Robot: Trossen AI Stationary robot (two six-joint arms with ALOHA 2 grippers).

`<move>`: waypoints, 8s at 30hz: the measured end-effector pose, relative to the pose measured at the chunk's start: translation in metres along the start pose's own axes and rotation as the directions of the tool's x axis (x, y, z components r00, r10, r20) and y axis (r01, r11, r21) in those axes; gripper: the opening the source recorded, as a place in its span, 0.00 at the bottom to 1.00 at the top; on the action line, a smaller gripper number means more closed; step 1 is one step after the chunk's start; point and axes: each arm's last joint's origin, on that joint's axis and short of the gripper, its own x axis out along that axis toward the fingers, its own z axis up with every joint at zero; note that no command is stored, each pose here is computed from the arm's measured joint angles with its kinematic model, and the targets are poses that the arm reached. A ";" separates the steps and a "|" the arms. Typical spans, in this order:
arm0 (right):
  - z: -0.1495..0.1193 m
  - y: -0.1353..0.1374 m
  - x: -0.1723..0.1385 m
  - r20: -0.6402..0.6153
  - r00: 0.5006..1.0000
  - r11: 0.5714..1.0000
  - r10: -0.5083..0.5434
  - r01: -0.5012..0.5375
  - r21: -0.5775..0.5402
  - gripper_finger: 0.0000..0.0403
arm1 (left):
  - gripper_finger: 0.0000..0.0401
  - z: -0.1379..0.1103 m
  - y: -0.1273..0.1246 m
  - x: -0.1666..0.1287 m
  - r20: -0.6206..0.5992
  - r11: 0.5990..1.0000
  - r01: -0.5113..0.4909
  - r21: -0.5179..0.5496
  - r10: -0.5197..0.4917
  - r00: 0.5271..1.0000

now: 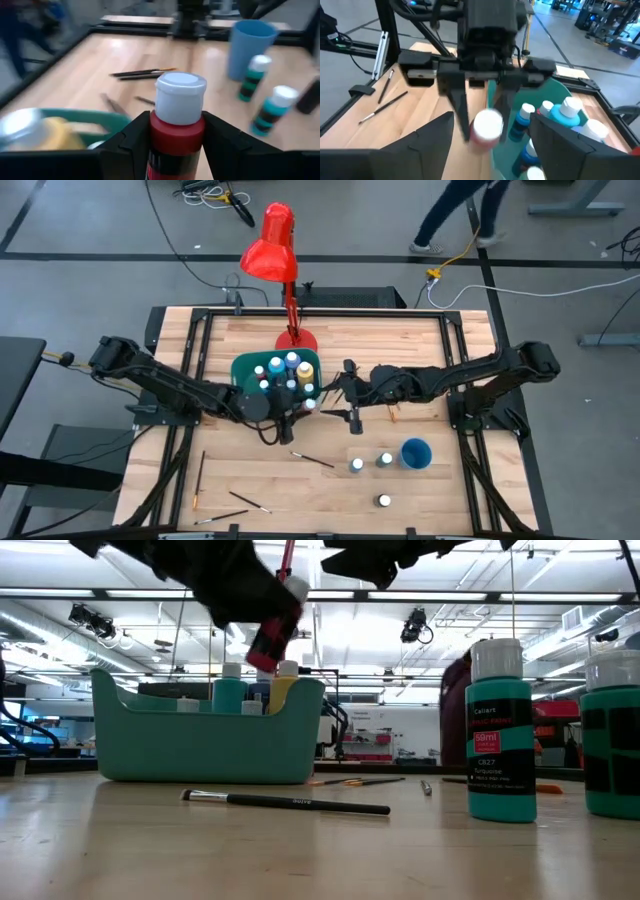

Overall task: Pick & Place Paint Supplies
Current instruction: Put the small red paint bottle into the green bin, then put the small light blue paint bottle into the green bin

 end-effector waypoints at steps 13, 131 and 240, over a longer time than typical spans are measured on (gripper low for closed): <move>0.000 -0.001 -0.003 -0.022 0.999 1.000 -0.024 0.024 0.010 0.66 | 0.40 -0.018 -0.005 -0.051 0.029 0.940 -0.338 -0.044 0.340 0.940; -0.001 -0.001 -0.003 -0.030 0.999 0.999 -0.013 0.014 0.035 0.66 | 0.49 -0.117 -0.016 0.064 0.054 0.766 -0.518 -0.380 0.578 0.814; -0.001 0.038 -0.008 -0.052 0.994 0.989 0.098 -0.091 0.117 0.66 | 0.49 -0.005 -0.070 -0.019 0.325 0.957 0.265 -0.116 -0.216 0.921</move>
